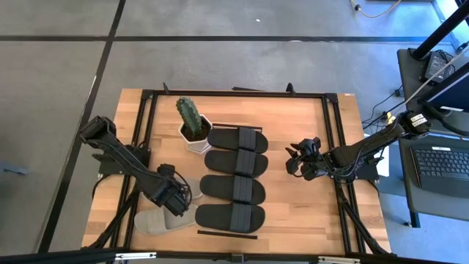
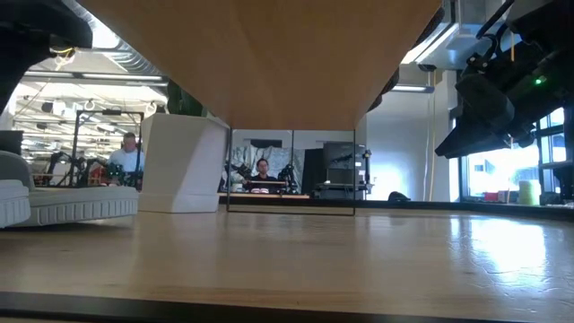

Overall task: Pick and place slides into the shelf
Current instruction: Put the gray slide under the shelf

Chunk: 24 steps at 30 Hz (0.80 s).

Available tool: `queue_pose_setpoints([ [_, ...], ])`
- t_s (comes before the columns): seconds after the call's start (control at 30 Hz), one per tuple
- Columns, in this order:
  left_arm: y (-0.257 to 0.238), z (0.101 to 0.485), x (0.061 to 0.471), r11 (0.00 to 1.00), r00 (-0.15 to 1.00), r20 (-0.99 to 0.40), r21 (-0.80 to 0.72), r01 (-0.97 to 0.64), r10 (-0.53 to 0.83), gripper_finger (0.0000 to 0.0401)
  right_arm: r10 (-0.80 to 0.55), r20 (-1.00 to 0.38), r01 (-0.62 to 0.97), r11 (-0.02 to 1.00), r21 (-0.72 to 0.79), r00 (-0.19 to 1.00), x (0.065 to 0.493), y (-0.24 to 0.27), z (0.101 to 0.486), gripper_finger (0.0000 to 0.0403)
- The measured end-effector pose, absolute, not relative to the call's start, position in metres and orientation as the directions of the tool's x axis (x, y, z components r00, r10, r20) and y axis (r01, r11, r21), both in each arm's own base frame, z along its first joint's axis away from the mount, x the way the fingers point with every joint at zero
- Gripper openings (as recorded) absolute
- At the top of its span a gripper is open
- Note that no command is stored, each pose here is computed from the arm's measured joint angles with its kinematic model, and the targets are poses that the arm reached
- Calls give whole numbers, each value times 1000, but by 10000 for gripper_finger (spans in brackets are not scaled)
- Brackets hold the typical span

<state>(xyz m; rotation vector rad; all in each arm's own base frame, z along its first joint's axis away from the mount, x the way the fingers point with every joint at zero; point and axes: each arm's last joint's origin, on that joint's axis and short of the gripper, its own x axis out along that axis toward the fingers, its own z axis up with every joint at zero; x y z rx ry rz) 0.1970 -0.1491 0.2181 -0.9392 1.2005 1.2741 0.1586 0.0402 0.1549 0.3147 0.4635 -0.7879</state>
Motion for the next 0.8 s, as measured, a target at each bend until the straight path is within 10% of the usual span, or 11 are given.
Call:
queue_pose_setpoints([
  [0.8,-139,186,195,152,-121,-985,139,-979,120,195,-603,-509,738,667,99,614,159,40,155,128],
])
